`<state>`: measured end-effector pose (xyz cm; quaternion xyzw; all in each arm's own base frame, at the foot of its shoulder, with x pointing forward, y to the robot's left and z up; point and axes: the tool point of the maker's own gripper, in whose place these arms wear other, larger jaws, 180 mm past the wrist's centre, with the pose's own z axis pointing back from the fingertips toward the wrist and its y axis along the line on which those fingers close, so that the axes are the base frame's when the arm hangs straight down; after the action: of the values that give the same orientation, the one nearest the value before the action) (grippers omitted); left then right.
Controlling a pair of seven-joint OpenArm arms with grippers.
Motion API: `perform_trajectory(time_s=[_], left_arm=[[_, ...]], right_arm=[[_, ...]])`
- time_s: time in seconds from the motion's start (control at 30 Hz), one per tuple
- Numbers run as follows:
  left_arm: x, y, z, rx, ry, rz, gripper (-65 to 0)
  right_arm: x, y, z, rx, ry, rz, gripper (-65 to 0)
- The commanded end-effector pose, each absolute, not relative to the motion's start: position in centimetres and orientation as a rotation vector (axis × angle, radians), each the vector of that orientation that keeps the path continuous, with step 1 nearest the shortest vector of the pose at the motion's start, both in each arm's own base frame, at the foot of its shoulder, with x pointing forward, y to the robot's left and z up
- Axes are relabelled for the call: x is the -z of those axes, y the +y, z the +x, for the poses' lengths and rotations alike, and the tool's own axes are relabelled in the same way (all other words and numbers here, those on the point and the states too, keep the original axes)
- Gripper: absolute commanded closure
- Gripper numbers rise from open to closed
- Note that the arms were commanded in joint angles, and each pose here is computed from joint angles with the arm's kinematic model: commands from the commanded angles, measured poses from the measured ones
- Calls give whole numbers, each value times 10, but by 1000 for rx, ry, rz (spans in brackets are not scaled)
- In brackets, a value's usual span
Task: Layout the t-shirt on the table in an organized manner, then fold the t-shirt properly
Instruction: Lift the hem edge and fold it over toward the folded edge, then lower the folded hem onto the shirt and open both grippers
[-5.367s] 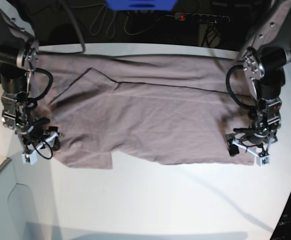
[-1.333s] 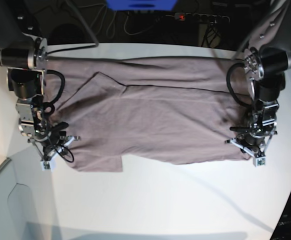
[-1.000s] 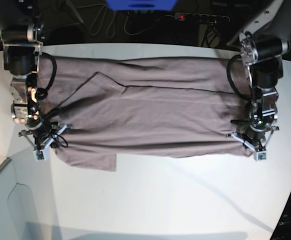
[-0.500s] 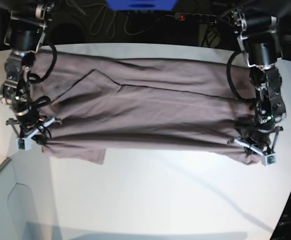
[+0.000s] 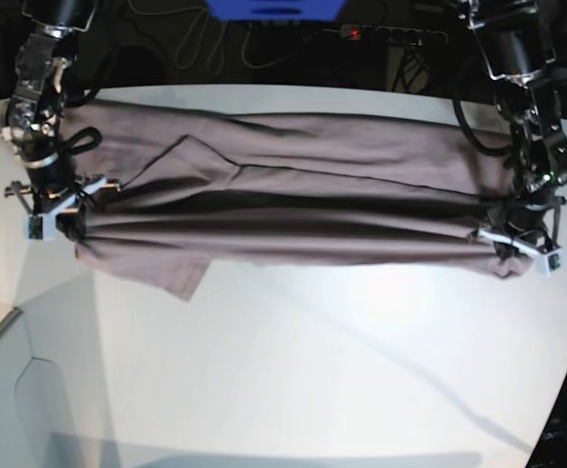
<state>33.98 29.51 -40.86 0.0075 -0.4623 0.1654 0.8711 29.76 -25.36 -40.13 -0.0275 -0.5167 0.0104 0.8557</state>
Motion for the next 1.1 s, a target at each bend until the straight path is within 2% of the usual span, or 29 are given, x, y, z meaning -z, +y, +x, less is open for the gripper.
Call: perform_trajectory(time_s=[0.0, 0.13, 0.2, 0.33, 0.4, 0.47, 0.8, 0.87, 1.07], left_arm=[[390, 307, 350, -346, -1032, 45, -1], [399, 305, 341, -336, -1005, 48, -24], [400, 305, 340, -337, -1002, 48, -98], [405, 305, 333, -337, -967, 47, -298], [411, 304, 329, -337, -916, 40, -370], [417, 302, 325, -337, -868, 32, -414], [383, 317, 338, -296, -925, 75, -422], [375, 319, 345, -295, -944, 78, -422], [355, 330, 362, -287, -991, 96, -423]], right_arm=[[386, -264, 302, -18, -1138, -85, 0], [403, -260, 281, -8, -1086, -75, 0], [409, -258, 274, -11, -1066, -70, 0], [417, -255, 264, 3, -1042, -62, 0], [421, -254, 260, 3, -1030, -61, 0], [423, -254, 258, 2, -1024, -60, 0], [430, -251, 250, -4, -995, -52, -6], [431, -247, 251, -15, -992, -45, -65], [421, -251, 254, -21, -1017, -60, -302]])
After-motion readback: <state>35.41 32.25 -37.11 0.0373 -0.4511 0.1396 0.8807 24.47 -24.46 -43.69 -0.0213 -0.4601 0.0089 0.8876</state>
